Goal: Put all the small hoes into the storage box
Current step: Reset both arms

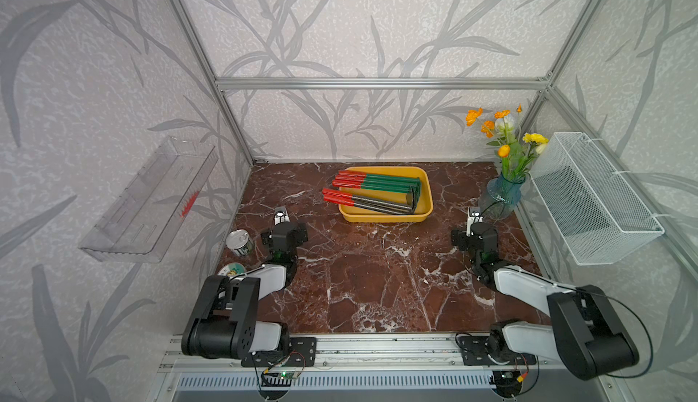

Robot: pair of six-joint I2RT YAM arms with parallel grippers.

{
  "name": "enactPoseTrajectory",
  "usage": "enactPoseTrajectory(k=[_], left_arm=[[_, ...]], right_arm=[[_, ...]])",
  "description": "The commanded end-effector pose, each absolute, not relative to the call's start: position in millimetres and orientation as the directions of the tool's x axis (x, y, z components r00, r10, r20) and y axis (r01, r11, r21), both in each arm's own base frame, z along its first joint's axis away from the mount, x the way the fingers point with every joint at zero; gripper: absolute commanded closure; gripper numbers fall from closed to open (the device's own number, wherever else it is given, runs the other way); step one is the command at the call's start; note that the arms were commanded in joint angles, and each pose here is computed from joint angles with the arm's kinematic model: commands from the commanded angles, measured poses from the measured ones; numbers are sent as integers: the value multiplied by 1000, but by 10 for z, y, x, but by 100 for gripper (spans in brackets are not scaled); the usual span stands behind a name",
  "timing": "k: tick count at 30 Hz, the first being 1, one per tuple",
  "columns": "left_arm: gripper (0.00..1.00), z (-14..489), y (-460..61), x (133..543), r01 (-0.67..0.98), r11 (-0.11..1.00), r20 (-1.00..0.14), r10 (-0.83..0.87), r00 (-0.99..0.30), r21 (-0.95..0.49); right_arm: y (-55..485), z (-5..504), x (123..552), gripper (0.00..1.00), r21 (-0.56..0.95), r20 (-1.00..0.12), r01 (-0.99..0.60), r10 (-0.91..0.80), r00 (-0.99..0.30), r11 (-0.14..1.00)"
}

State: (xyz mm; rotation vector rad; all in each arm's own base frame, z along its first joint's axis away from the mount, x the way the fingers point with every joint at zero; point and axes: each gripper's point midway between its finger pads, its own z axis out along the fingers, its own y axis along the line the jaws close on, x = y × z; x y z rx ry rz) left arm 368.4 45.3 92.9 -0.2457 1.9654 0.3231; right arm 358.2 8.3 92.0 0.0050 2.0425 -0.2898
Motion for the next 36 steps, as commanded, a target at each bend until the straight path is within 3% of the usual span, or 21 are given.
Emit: enactPoseTrajectory(k=[1, 11, 36], left_arm=[[3, 1008, 368, 3884, -265, 960, -956, 8, -293, 89], [0, 926, 285, 3935, -158, 986, -932, -15, -362, 46], [0, 918, 380, 3945, -206, 978, -926, -47, -374, 34]], right_arm=[[108, 1264, 3840, 1, -199, -943, 145, -150, -298, 969], [199, 966, 3951, 1, -156, -950, 74, -129, -284, 985], [191, 971, 3950, 1, -145, -950, 70, -120, -287, 987]])
